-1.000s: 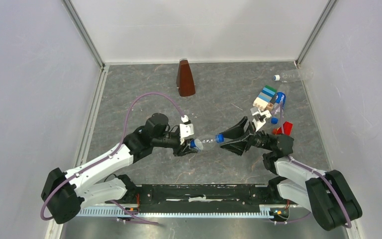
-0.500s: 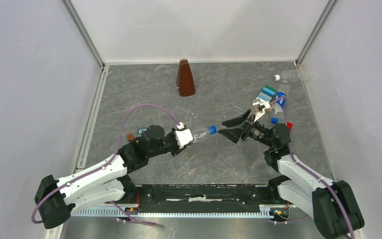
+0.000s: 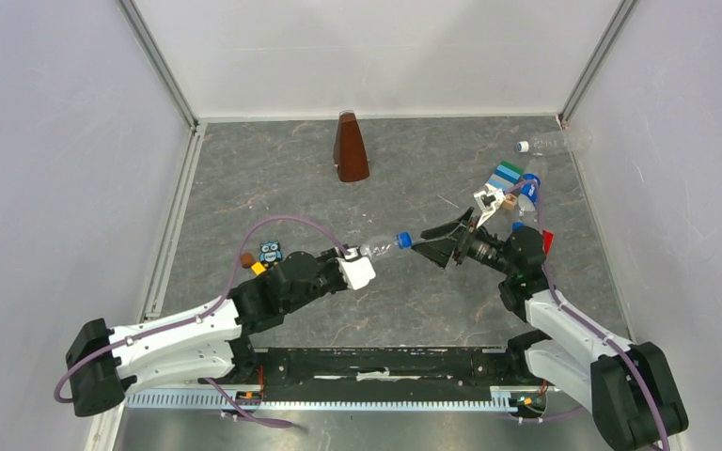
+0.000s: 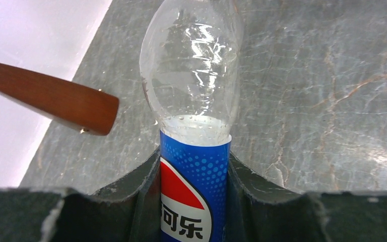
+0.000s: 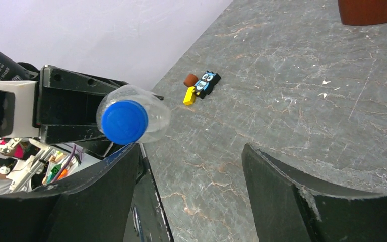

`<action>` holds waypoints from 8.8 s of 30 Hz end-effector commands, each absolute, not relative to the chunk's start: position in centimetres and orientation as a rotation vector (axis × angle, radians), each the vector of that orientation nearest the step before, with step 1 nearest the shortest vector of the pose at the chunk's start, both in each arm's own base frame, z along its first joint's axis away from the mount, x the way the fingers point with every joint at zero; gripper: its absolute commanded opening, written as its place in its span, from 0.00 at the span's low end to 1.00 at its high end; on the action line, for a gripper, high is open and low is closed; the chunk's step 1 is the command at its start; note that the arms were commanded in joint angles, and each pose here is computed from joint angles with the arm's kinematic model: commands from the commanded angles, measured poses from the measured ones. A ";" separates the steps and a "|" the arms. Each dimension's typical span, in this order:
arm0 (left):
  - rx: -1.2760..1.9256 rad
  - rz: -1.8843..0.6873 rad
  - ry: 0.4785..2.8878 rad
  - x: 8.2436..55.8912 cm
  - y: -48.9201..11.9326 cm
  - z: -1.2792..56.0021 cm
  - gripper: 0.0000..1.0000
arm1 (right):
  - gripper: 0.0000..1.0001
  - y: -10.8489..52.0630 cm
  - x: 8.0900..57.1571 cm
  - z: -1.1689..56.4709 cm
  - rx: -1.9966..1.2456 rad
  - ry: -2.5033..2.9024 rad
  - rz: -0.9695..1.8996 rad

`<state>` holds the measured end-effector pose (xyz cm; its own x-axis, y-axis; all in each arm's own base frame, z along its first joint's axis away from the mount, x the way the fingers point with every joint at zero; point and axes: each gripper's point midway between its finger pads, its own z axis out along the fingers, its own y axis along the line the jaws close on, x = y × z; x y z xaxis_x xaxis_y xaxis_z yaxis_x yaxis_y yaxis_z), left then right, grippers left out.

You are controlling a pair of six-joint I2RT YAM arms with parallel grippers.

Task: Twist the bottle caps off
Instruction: Unscrew the bottle cap from the plastic bottle, then place the bottle cap at the center of the board, then place the plastic bottle at the center of the board.

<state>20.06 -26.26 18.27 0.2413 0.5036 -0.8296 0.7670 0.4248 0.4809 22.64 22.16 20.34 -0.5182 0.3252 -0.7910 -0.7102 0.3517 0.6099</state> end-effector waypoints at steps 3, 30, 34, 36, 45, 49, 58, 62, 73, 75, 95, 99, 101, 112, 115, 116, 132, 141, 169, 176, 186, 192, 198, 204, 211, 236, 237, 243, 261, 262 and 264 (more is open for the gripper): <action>1.164 -0.098 1.359 21.3 -25.1 19.3 0.02 | 0.80 21.8 23.3 21.3 -0.315 1.628 1.312; 1.252 0.161 1.255 21.0 -26.5 19.2 0.02 | 0.81 23.4 21.0 22.7 -0.311 1.598 1.574; 1.255 0.162 1.254 21.0 -26.6 19.2 0.02 | 0.77 23.7 20.8 22.7 -0.326 1.595 1.580; 1.254 0.158 1.253 20.9 -26.7 19.2 0.02 | 0.72 23.8 20.9 22.5 -0.321 1.603 1.580; 1.257 0.156 1.255 20.9 -26.8 19.1 0.02 | 0.59 24.2 21.0 22.3 -0.332 1.610 1.592; 1.258 0.160 1.251 20.9 -26.7 19.2 0.02 | 0.47 24.3 21.0 22.4 -0.335 1.605 1.599; 1.264 0.161 1.253 20.9 -26.6 18.9 0.02 | 0.12 24.3 20.3 22.9 -0.441 1.523 1.573; 1.258 0.090 1.259 20.3 -26.8 18.7 0.02 | 0.06 24.2 20.0 22.1 -0.550 1.504 1.490; 1.296 -0.531 1.449 17.0 -27.2 19.0 0.02 | 0.01 23.3 16.6 21.6 -0.855 1.314 1.314; 1.284 -0.650 1.457 16.7 -27.2 19.8 0.02 | 0.00 23.2 15.8 21.9 -0.888 1.279 1.314; 1.480 -1.085 1.493 12.3 -29.8 21.4 0.09 | 0.01 22.4 15.2 22.1 -0.978 1.233 1.160; 1.446 -1.034 1.423 12.8 -29.6 21.4 0.08 | 0.07 22.4 16.1 22.9 -0.905 1.272 1.176; 1.442 -1.011 1.425 13.0 -29.4 21.0 0.08 | 0.14 22.5 16.4 23.6 -0.874 1.283 1.193; 1.446 -0.949 1.456 13.8 -29.3 19.8 0.06 | 0.29 22.6 16.6 26.4 -0.734 1.246 1.297; 1.437 -0.926 1.460 14.1 -29.3 19.9 0.06 | 0.26 22.6 16.3 26.8 -0.719 1.225 1.334; 1.429 -0.915 1.464 14.2 -29.2 19.9 0.06 | 0.25 22.7 16.4 26.6 -0.721 1.233 1.334; 1.212 -0.666 1.492 18.0 -26.9 21.2 0.04 | 0.19 21.7 20.2 25.7 -0.564 1.355 1.174; 0.798 -0.523 1.398 20.8 -22.7 24.6 0.06 | 0.21 20.0 25.2 19.0 -0.442 1.685 0.931; 0.355 -0.513 1.282 22.0 -17.8 30.8 0.06 | 0.21 37.0 38.4 7.4 -0.487 2.183 0.672; 0.334 -0.509 1.250 21.6 -16.9 31.1 0.06 | 0.22 38.6 37.7 5.3 -0.513 2.216 0.662; 0.255 -0.449 1.240 22.8 -16.0 32.7 0.07 | 0.38 38.0 37.7 4.8 -0.505 2.232 0.624; 0.265 -0.431 1.241 23.7 -16.9 34.1 0.08 | 0.55 37.9 37.2 5.4 -0.523 2.220 0.647; 0.259 -0.481 1.264 23.6 -17.5 31.8 0.09 | 0.64 37.1 36.6 7.4 -0.526 2.178 0.643; 0.310 -0.474 1.309 23.4 -17.9 28.7 0.09 | 0.65 33.7 33.7 9.8 -0.508 2.092 0.646; 0.407 -0.436 1.356 23.5 -18.6 23.7 0.10 | 0.71 31.4 30.1 18.6 -0.487 1.814 0.794; 0.771 -0.565 1.358 21.9 -24.5 20.2 0.23 | 0.72 31.8 24.5 27.5 -0.336 1.442 1.283; 0.760 -0.562 1.356 22.1 -24.4 20.5 0.23 | 0.68 31.8 24.5 27.4 -0.340 1.448 1.279; 0.743 -0.555 1.354 22.4 -24.5 20.9 0.32 | 0.45 32.5 24.3 27.4 -0.394 1.452 1.286; 0.524 -0.374 1.412 26.0 -21.6 23.5 1.00 | 0.18 27.8 28.7 26.0 -0.361 1.567 0.785; 0.494 -0.378 1.425 26.2 -21.5 23.7 1.00 | 0.18 27.3 28.9 26.2 -0.354 1.561 0.755; 0.405 -0.378 1.467 26.8 -21.0 23.7 1.00 | 0.15 26.4 29.5 26.4 -0.339 1.576 0.684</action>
